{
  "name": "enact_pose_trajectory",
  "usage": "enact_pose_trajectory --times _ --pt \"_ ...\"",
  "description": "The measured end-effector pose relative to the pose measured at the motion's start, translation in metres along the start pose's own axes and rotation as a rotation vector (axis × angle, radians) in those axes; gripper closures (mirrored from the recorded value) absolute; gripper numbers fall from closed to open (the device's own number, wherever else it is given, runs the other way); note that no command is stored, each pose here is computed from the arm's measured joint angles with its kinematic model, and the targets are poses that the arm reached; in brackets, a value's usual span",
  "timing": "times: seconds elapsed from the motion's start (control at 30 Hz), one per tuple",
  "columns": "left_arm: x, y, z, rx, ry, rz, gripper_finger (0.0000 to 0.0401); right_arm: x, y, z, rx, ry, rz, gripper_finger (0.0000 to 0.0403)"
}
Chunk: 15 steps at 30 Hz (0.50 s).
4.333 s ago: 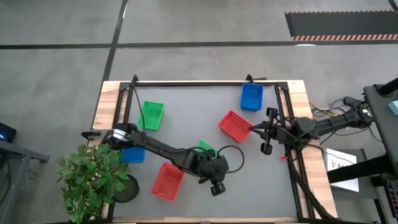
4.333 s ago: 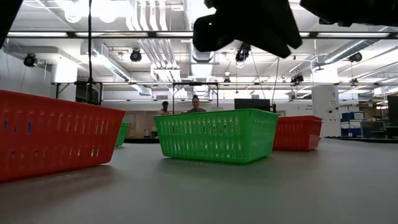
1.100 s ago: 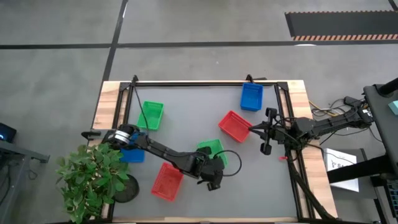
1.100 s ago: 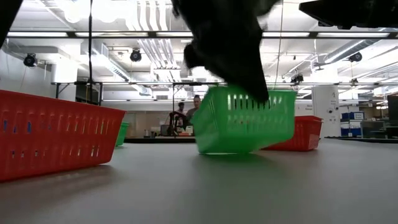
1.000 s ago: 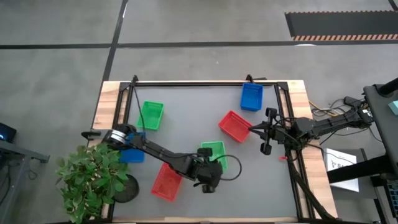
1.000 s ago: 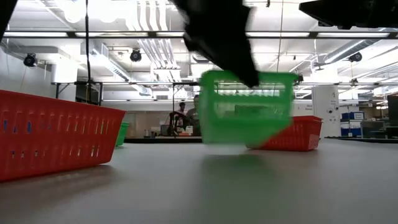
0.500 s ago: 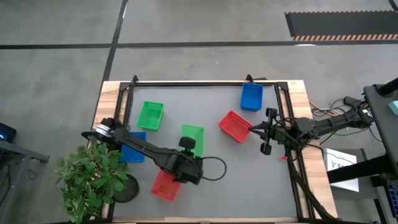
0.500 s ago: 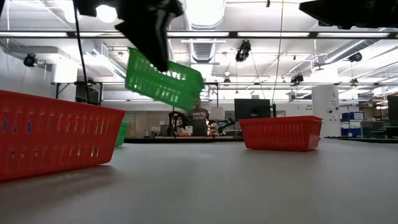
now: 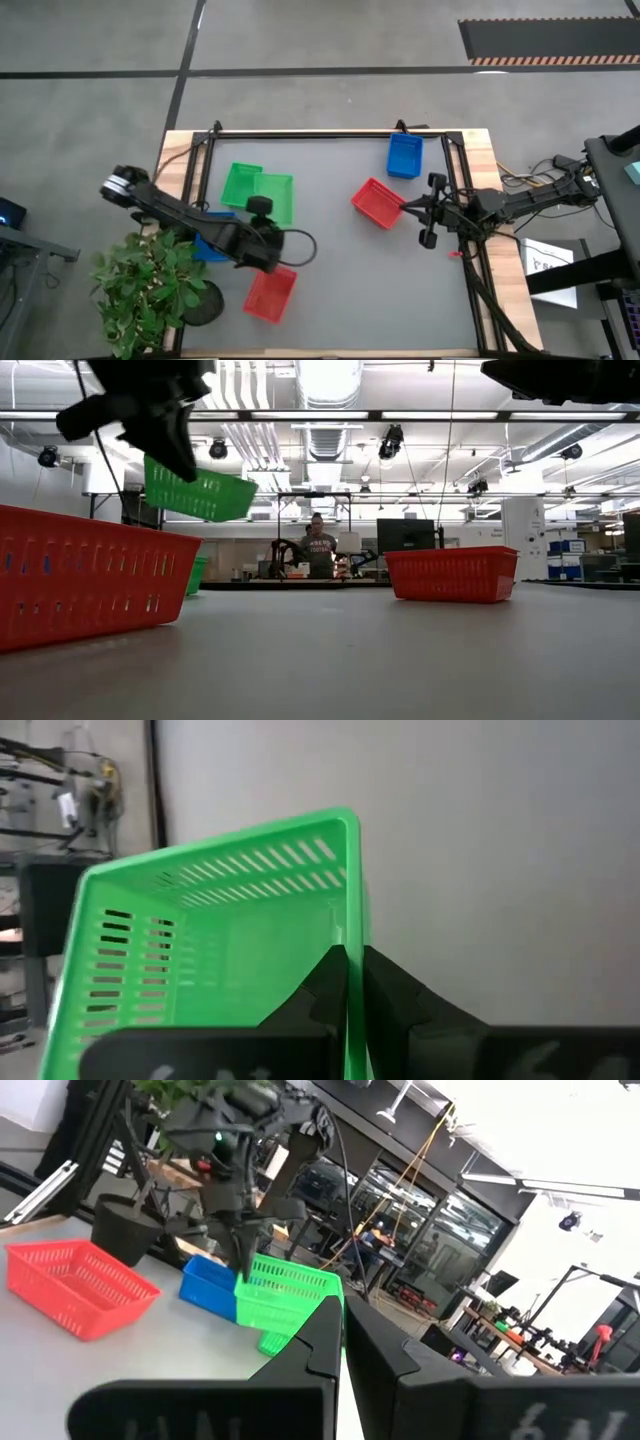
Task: Stack baskets by color
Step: Stack the right green basket on the stacked green baskets
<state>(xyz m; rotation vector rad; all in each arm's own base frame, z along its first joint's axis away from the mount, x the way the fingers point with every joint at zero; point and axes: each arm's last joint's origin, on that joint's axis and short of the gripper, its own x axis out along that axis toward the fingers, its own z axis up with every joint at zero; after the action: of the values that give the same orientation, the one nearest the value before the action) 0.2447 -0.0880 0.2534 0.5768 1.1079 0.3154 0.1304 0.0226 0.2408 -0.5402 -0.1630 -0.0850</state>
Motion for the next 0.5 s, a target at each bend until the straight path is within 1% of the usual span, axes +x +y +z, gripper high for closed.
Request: enact_pose_trajectory --times 0.23,0.33,0.5 --pt "0.007 0.006 -0.045 -0.063 -0.046 0.020 0.0401 0.000 0.000 0.001 0.011 -0.002 -0.001 0.0394" --pt "0.010 0.008 -0.059 -0.070 -0.045 0.045 0.0401 0.000 0.000 0.001 0.011 -0.001 0.000 0.0394" --pt "0.011 0.010 -0.079 -0.064 -0.040 0.050 0.0401 0.000 0.000 0.001 0.010 -0.001 0.000 0.0394"
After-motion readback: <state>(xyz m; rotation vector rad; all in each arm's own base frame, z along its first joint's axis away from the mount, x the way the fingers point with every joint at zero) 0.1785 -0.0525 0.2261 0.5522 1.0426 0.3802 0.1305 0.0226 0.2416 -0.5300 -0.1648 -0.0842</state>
